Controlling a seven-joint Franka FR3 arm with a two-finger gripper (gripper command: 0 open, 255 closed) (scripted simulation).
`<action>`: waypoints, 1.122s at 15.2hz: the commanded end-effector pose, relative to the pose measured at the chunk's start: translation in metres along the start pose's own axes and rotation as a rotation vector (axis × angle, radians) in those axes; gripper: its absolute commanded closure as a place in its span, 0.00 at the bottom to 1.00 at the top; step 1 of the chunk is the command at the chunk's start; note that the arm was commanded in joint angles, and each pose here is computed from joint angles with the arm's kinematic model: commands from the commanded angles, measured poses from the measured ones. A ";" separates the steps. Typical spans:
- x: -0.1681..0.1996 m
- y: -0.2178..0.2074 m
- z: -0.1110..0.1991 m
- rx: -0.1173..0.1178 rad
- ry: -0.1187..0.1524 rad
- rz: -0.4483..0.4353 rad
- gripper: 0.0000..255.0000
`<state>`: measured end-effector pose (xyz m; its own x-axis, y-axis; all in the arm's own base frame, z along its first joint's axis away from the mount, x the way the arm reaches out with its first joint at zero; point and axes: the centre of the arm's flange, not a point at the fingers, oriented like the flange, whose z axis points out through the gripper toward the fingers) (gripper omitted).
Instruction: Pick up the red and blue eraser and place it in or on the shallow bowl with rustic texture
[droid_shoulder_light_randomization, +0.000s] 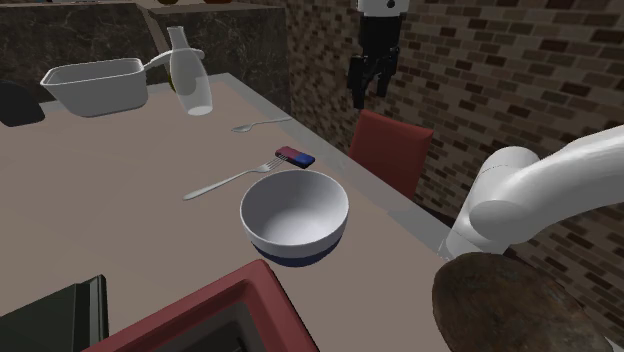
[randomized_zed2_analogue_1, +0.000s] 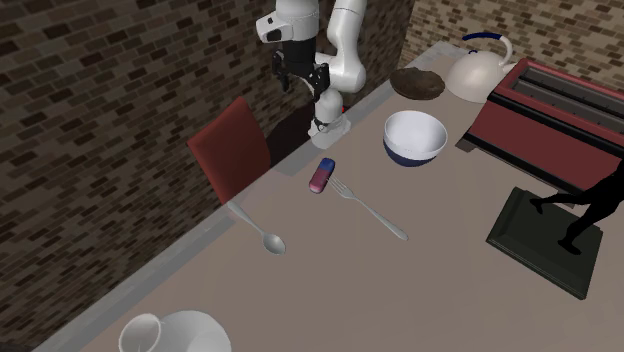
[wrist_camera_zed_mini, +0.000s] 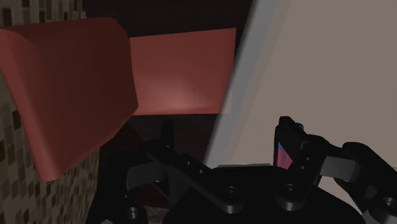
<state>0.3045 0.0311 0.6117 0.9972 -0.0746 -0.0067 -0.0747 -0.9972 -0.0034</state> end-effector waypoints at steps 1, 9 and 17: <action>0.000 0.000 0.000 0.000 0.000 0.000 0.00; 0.059 -0.073 0.051 -0.016 0.007 -0.044 0.00; 0.103 -0.132 0.097 -0.028 0.013 -0.079 0.00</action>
<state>0.4135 0.1528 0.5219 1.0000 0.0022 0.0047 0.0021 -0.9997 0.0247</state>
